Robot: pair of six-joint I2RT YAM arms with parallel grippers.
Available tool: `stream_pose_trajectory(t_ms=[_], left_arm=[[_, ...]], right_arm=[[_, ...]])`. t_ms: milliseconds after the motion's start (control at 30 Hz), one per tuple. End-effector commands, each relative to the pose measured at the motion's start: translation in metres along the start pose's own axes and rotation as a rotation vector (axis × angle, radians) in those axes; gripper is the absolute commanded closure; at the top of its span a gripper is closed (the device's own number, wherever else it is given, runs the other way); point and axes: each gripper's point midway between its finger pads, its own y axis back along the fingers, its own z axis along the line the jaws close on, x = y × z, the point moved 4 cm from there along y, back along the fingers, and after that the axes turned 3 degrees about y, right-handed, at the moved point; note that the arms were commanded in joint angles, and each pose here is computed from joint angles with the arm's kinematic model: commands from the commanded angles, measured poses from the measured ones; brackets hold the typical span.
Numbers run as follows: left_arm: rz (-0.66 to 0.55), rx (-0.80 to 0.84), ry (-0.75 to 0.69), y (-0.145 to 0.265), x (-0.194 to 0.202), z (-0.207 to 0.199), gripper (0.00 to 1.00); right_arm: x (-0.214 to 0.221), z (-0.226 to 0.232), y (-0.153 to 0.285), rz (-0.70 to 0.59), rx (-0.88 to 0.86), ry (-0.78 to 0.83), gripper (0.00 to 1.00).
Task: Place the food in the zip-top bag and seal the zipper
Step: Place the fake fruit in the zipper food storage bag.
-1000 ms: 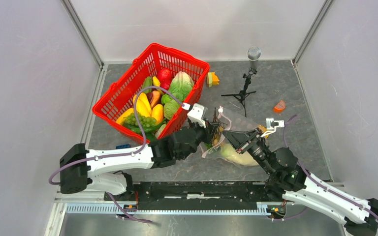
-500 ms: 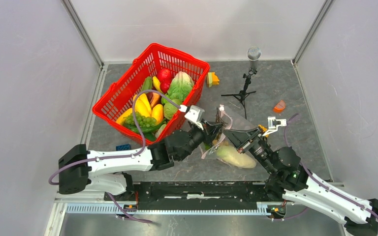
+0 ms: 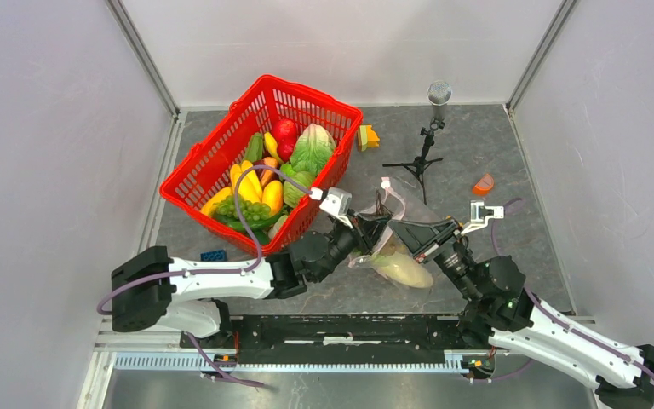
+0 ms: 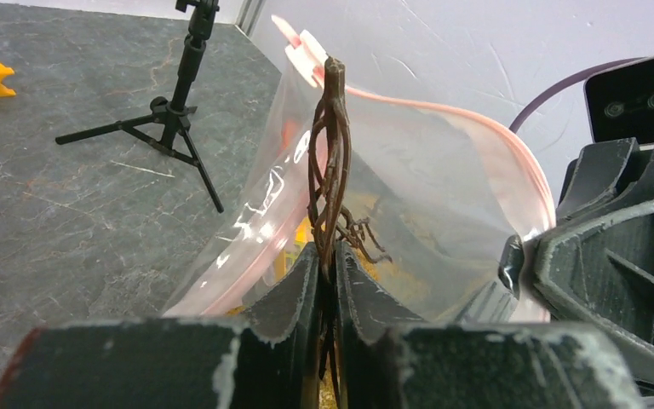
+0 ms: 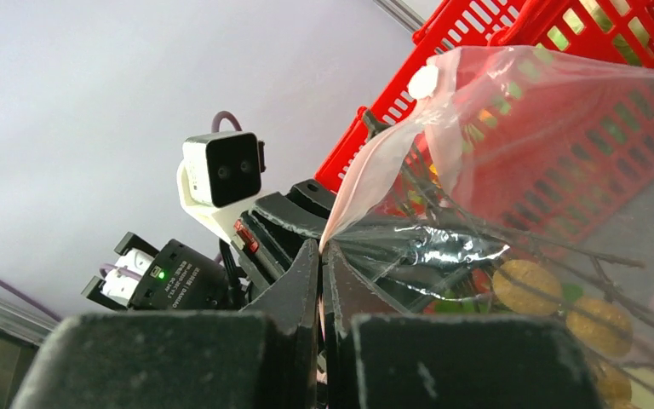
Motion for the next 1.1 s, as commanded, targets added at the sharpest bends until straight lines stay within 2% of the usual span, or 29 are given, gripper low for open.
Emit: stream_pose_trajectory(t_ms=[0,333,467,600,800,933,1067], left_arm=[[0.015,0.001,-0.079,0.003,-0.004,-0.001,0.79],[0.127,0.076,-0.241,0.006,-0.036,-0.029,0.12],[0.131,0.084,-0.27,0.02,-0.064,-0.037,0.01],[0.136,0.115,-0.277,0.033,-0.08,-0.041,0.0],[0.174,0.175,-0.281,0.042,-0.086,-0.051,0.0],[0.175,0.148,-0.272,0.042,-0.086,-0.047,0.0],[0.139,0.104,-0.261,0.048,-0.103,-0.045,0.0]], right_arm=[[-0.015,0.013,-0.004,-0.063,-0.024,-0.033,0.98],[-0.016,-0.007,0.004,-0.088,0.06,-0.006,0.98],[-0.018,-0.024,0.012,-0.117,0.134,0.011,0.98],[-0.026,-0.033,0.016,-0.144,0.21,0.067,0.98],[-0.025,-0.045,0.017,-0.092,0.313,0.173,0.98],[-0.025,-0.035,0.013,-0.063,0.273,0.215,0.99],[-0.037,-0.016,0.009,-0.045,0.235,0.294,0.99]])
